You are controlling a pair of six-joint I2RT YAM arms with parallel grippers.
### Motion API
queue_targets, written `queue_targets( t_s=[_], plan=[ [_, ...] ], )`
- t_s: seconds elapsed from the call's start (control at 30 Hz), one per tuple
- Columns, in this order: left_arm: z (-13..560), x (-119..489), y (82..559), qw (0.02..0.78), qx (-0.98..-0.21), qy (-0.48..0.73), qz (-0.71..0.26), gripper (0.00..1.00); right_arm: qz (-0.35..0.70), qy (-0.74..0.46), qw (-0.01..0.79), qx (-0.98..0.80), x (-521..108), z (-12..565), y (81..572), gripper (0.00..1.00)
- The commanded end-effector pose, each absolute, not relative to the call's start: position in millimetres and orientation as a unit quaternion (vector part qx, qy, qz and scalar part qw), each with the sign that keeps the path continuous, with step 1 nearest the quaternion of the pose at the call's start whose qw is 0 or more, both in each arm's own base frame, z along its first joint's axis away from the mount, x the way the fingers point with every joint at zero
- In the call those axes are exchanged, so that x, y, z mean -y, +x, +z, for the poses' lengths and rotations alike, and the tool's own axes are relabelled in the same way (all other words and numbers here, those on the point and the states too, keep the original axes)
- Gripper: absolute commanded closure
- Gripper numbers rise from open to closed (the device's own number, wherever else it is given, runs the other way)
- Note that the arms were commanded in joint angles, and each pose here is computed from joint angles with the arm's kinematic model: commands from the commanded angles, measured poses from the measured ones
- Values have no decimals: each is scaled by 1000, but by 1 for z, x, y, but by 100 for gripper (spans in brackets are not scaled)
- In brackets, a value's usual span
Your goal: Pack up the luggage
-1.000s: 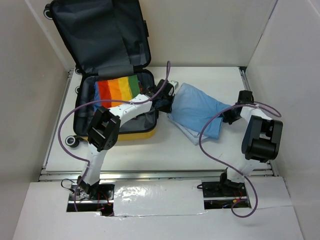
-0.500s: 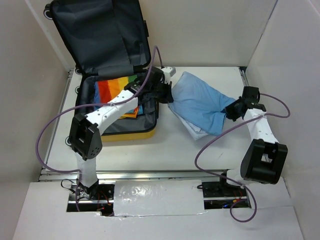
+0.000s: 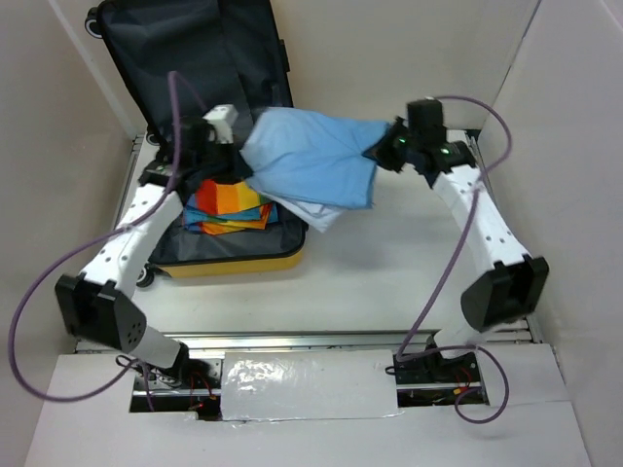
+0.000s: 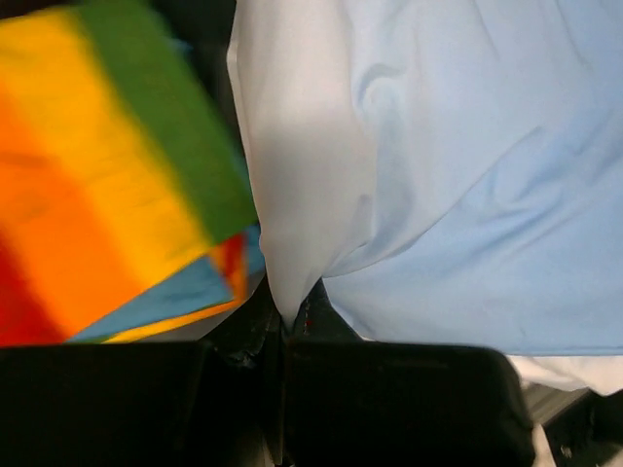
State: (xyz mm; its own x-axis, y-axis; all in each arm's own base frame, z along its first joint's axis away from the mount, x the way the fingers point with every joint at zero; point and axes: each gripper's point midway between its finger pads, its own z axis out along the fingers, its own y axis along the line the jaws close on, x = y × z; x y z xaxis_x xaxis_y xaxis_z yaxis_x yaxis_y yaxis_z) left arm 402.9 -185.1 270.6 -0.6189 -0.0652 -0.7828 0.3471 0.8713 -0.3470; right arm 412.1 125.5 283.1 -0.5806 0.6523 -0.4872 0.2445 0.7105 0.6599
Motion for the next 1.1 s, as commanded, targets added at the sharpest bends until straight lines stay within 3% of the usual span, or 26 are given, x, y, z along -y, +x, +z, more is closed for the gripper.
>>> queue_targets(
  t_s=[0.0,0.17,0.4,0.73,0.93,0.97,1.0,1.07],
  plan=[
    [305,126,402,497,-843,47,-197,100,320,218,406,-828,-185,326,445,100],
    [288,59,393,495,-851,-28,-173,100,374,151,406,-820,-282,329,479,100],
    [250,-6,391,471,-862,-122,-144,100,421,106,428,-793,-365,309,520,100],
    [182,-48,389,415,-879,-194,-132,100,423,93,388,-814,-405,234,545,100],
    [164,-51,391,393,-881,-212,-155,100,424,98,377,-818,-408,221,545,100],
    [162,-51,392,391,-882,-213,-157,100,422,98,375,-819,-407,219,545,99],
    [160,-49,394,386,-883,-212,-163,100,423,97,372,-821,-407,218,545,88],
    [156,-47,392,367,-890,-212,-170,97,417,96,367,-826,-403,215,544,77]
  ],
)
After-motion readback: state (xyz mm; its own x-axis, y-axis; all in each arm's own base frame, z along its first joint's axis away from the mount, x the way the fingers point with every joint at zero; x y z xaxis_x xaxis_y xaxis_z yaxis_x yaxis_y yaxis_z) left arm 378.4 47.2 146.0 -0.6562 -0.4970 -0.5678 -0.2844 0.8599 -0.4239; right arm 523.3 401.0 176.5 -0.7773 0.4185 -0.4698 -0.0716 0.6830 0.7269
